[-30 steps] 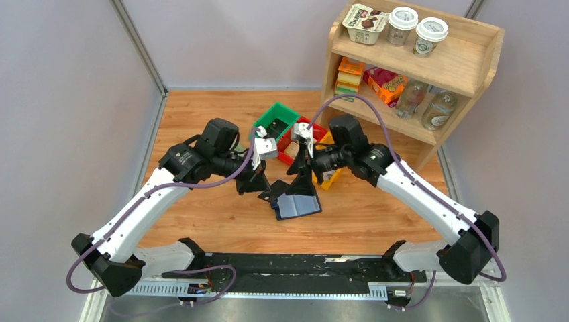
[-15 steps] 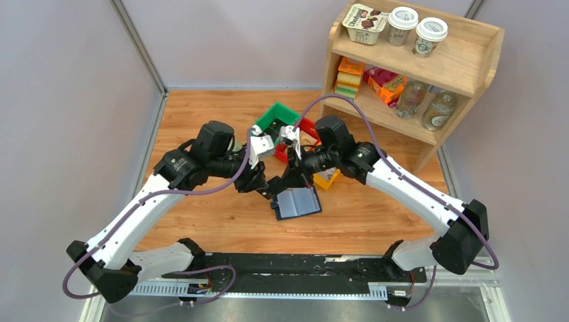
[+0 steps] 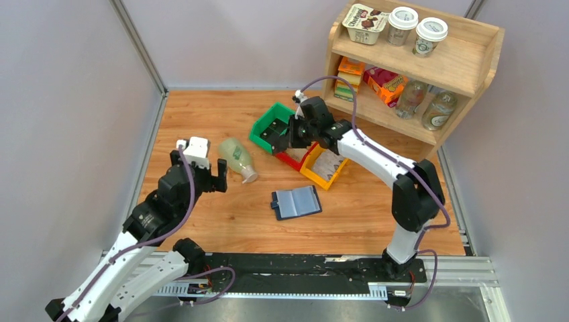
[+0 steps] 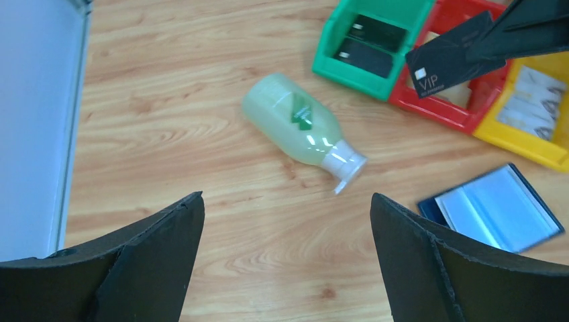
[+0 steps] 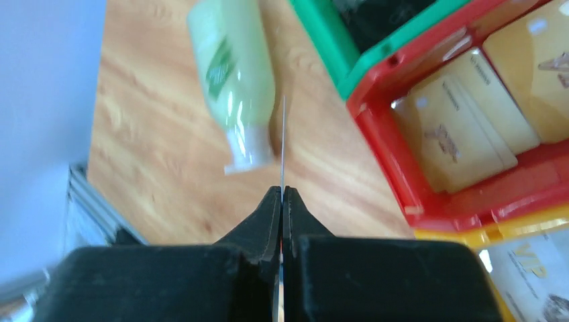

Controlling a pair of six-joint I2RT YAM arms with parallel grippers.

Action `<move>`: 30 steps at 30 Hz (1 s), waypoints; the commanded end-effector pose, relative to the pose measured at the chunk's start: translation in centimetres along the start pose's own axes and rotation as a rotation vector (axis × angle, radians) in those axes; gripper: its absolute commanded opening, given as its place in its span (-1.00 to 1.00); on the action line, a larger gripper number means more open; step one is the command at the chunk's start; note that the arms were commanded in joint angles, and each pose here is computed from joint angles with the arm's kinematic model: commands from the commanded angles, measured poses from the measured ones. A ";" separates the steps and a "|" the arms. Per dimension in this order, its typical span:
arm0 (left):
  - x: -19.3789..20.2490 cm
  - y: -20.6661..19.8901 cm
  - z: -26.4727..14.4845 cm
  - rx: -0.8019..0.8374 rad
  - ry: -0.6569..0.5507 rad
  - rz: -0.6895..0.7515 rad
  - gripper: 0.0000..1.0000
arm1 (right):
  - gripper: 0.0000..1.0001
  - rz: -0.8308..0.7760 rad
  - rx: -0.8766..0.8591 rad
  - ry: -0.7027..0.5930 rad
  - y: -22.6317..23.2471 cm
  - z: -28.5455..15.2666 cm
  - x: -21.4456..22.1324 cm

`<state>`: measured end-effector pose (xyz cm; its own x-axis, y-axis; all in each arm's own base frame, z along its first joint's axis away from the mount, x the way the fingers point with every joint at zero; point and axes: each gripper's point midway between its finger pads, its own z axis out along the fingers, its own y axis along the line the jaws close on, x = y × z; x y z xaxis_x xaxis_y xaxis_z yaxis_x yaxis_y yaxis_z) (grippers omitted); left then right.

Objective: Take the credit cards out of the card holder
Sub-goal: Place the credit card in the storage box.

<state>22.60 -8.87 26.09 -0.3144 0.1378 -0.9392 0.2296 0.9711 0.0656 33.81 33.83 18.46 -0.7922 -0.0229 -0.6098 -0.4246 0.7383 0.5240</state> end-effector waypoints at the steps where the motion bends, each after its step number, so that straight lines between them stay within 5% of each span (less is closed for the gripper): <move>1: 1.4 3.0 -0.3 -0.197 -0.054 -0.185 0.99 | -1.00 0.265 0.110 -0.206 -0.2 3.2 -7.0; 9: 4.0 2.8 0.1 -0.199 -0.005 -0.209 0.95 | -1.00 0.466 0.361 -0.297 -5.1 8.9 -9.6; 19: 4.1 1.8 0.6 -0.159 0.013 -0.212 0.93 | -0.97 0.554 0.391 -0.299 -7.1 14.5 -9.4; 23: 4.3 1.6 0.8 -0.151 0.026 -0.207 0.93 | -0.81 0.575 0.408 -0.279 -8.0 15.8 -8.3; 30: 4.4 1.2 0.9 -0.130 0.034 -0.206 0.91 | -0.18 0.528 0.432 -0.273 -8.4 15.1 -8.0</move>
<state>22.04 -6.68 20.98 -0.3904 -0.0320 -0.9201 0.0245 0.9987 -0.0451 49.52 39.35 8.45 -0.7120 0.5248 -0.4666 0.2316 0.8028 0.5495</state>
